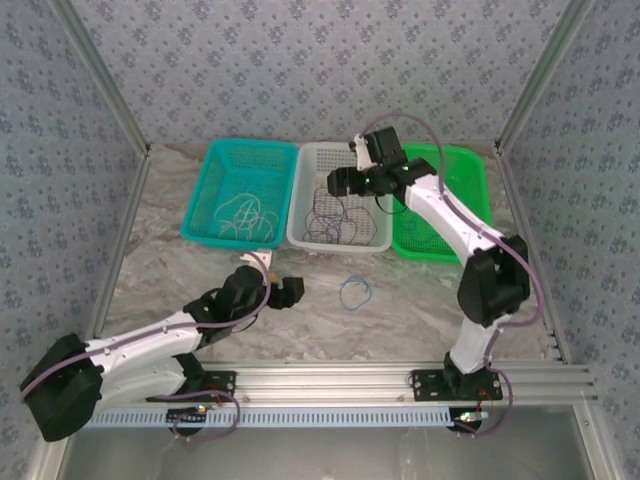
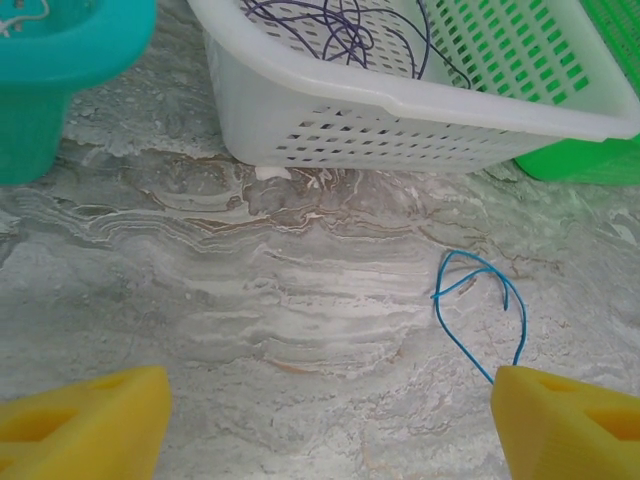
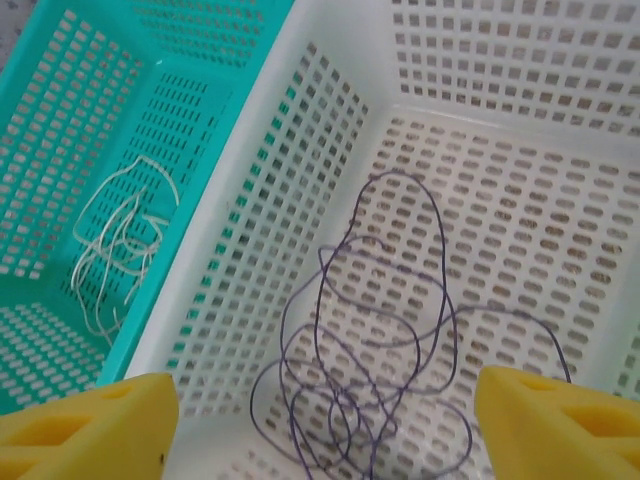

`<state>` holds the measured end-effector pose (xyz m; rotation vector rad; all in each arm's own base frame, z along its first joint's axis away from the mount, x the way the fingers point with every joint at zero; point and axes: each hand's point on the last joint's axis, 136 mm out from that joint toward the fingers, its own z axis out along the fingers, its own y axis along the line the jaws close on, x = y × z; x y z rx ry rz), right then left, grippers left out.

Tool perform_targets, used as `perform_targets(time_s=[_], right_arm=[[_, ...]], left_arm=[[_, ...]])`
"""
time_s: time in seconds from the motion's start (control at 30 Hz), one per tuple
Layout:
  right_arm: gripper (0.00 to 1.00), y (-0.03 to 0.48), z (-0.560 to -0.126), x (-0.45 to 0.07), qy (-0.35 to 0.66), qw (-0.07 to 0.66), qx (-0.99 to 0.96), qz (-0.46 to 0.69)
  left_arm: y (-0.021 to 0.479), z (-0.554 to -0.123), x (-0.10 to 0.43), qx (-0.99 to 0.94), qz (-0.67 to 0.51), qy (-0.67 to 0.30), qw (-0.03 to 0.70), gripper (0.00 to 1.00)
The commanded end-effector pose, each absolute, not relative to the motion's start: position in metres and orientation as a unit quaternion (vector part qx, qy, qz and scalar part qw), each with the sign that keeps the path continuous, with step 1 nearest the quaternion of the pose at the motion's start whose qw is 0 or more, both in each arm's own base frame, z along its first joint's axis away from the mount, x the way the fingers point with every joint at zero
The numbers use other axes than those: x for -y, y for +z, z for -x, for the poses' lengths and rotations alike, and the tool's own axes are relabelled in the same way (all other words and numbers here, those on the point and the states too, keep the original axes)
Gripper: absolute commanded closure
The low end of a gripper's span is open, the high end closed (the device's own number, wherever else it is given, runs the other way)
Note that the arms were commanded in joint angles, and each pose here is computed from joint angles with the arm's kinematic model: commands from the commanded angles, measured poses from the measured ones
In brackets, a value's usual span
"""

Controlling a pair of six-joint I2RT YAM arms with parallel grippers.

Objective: Untangle the cables

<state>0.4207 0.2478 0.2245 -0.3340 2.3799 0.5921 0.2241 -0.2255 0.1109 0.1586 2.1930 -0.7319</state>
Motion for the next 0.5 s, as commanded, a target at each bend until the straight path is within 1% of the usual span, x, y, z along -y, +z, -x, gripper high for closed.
perform_targets(time_s=[0.0, 0.1, 0.23, 0.33, 0.47], right_arm=[[0.19, 0.256, -0.388, -0.24, 0.217, 0.373, -0.889, 0.153], [0.2, 0.249, -0.362, -0.223, 0.195, 0.378, -0.893, 0.144], [0.2, 0.238, -0.331, -0.19, 0.176, 0.396, -0.895, 0.104], [0.19, 0.228, -0.313, -0.172, 0.171, 0.399, -0.897, 0.084], [0.19, 0.213, -0.298, -0.151, 0.147, 0.388, -0.908, 0.054]], left_arm=[[0.109, -0.221, 0.224, -0.869, -0.076, -0.28, 0.401, 0.15], [0.107, -0.218, 0.235, -0.87, -0.096, -0.293, 0.384, 0.16], [0.096, -0.214, 0.256, -0.883, -0.113, -0.309, 0.336, 0.19], [0.086, -0.205, 0.28, -0.889, -0.14, -0.324, 0.291, 0.23], [0.075, -0.194, 0.307, -0.896, -0.163, -0.326, 0.254, 0.24]])
